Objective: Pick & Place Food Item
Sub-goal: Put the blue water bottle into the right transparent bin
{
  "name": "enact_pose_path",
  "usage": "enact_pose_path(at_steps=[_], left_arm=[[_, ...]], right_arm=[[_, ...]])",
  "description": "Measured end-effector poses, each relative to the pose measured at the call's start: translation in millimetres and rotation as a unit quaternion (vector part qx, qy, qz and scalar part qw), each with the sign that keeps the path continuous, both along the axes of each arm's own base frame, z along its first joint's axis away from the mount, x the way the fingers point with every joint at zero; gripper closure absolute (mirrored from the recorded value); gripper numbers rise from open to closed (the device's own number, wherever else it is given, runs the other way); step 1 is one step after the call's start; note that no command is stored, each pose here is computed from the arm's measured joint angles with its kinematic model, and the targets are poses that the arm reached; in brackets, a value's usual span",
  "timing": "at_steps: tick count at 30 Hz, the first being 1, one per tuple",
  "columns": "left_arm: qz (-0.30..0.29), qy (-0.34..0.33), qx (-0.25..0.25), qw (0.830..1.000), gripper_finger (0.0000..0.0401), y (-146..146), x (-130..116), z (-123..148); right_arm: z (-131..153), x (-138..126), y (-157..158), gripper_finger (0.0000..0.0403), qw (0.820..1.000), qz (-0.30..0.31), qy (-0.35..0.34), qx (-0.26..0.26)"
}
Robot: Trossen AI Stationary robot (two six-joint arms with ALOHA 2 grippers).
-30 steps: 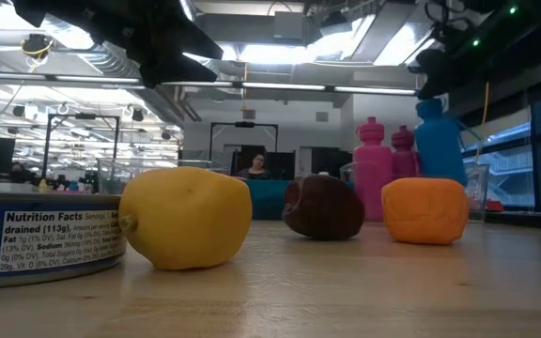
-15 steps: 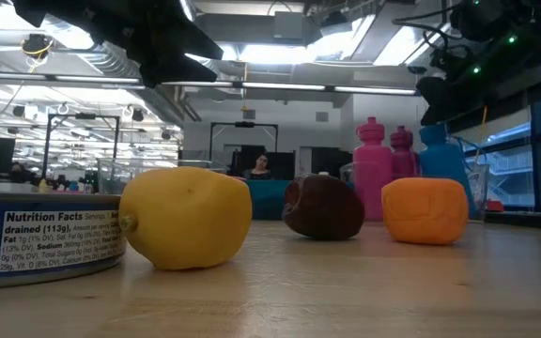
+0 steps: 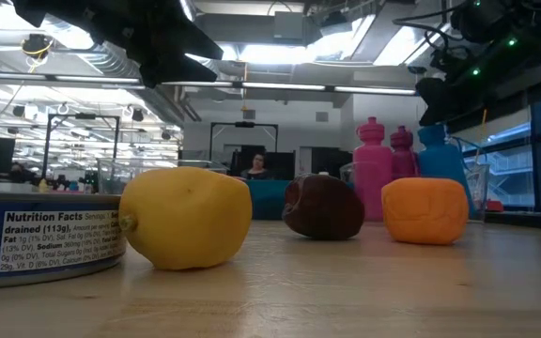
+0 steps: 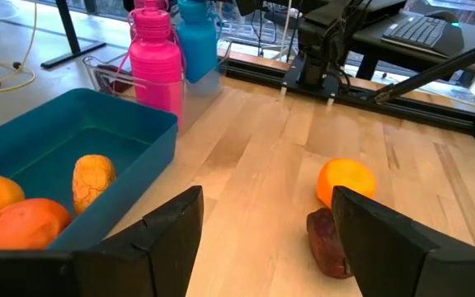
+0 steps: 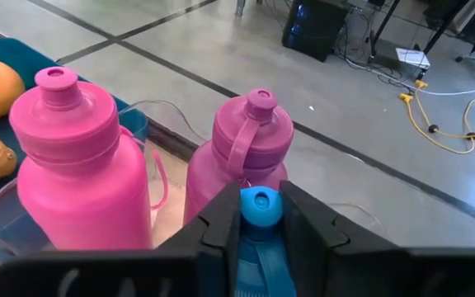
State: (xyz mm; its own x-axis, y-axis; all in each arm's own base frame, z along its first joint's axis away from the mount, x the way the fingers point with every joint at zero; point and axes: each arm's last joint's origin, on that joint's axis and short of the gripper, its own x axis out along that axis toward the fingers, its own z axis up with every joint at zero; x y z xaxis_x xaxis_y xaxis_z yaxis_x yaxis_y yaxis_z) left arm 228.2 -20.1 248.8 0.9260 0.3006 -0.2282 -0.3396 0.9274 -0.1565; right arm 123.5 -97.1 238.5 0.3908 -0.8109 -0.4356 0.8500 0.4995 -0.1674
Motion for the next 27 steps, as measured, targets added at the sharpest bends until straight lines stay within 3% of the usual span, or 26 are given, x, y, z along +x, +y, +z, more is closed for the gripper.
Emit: enact_pose_path(at_steps=[14,27], left_arm=[[0.000,0.000,0.000,1.000,0.0141,0.0,0.0,0.0],[0.001,0.000,-0.001,1.000,0.0141,0.0,0.1,0.0]], right_arm=[[-0.9,-0.1,0.4,0.0301,1.000,0.002,0.000,0.005],[-0.9,-1.0,1.5,0.0178,1.000,0.007,-0.008,0.014]])
